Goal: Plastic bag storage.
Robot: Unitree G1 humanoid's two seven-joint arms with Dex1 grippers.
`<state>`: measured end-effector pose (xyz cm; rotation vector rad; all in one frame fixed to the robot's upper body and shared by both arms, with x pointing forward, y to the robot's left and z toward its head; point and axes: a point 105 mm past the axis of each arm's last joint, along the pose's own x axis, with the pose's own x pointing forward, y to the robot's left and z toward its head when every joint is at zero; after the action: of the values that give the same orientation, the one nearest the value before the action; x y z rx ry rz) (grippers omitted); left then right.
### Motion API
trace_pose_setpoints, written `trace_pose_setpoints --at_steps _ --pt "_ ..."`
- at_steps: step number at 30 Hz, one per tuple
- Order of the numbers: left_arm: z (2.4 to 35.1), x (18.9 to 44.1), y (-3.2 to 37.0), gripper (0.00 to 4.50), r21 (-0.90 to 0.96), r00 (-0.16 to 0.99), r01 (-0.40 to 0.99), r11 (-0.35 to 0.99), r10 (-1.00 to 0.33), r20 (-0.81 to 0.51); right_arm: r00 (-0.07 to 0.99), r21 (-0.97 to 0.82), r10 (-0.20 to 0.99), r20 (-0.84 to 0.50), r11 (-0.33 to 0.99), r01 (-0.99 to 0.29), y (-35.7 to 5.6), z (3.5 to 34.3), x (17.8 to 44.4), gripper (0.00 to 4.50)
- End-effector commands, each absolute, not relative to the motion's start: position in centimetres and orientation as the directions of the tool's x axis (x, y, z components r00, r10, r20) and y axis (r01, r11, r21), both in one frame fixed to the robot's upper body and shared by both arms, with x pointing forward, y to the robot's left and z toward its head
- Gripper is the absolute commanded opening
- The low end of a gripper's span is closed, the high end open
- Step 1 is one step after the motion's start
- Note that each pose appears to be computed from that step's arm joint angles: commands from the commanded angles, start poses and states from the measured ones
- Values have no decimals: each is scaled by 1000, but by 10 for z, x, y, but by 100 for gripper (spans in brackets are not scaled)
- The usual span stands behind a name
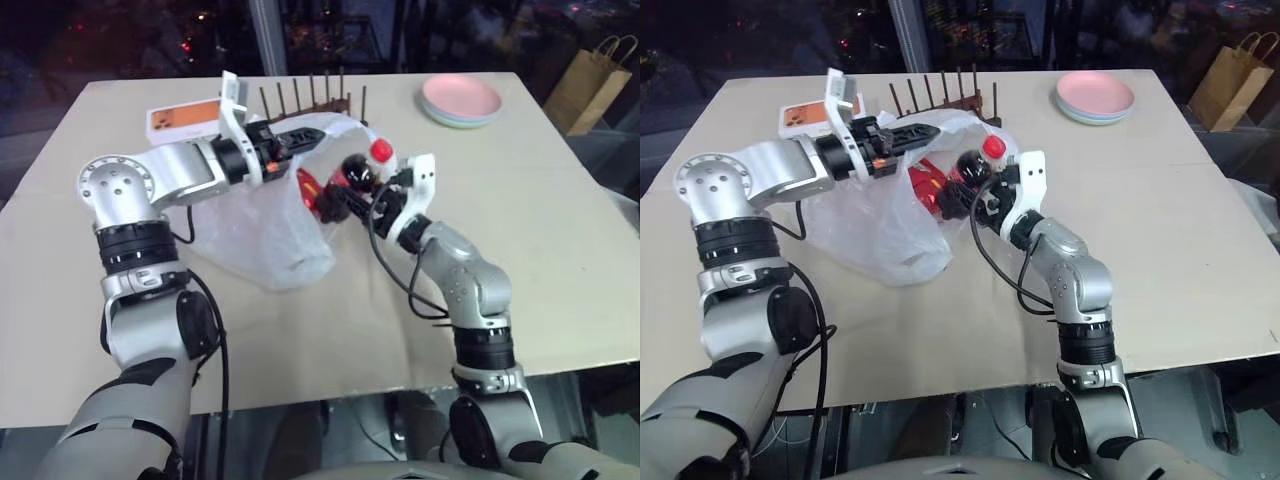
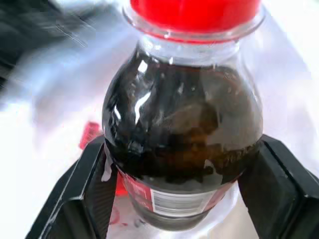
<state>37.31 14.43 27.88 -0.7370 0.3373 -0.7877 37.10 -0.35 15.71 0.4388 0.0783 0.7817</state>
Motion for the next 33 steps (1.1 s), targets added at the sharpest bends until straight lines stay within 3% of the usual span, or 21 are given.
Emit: trace_pose_setpoints --at_steps 1,6,10,16,19,27,33 --pt "303 361 145 0 -666 658 586 462 -751 59 632 420 714 302 495 -761 28 211 367 293" --pt "295 353 150 0 -658 678 573 488 -733 47 604 515 735 308 405 -756 37 215 362 293" --pt "292 350 145 0 -656 680 573 491 -731 47 528 557 802 279 313 -769 67 220 354 293" --pt "291 345 138 0 -655 677 583 481 -733 64 340 648 920 195 140 -749 156 233 337 293" --pt "287 342 135 0 -648 672 587 486 -738 55 269 645 947 176 96 -758 172 237 333 430" --pt "278 341 138 0 -655 692 564 503 -721 41 333 401 941 54 285 -870 156 228 354 441" --pt "274 350 147 0 -675 729 533 510 -682 59 376 187 924 67 359 -915 97 219 353 441"
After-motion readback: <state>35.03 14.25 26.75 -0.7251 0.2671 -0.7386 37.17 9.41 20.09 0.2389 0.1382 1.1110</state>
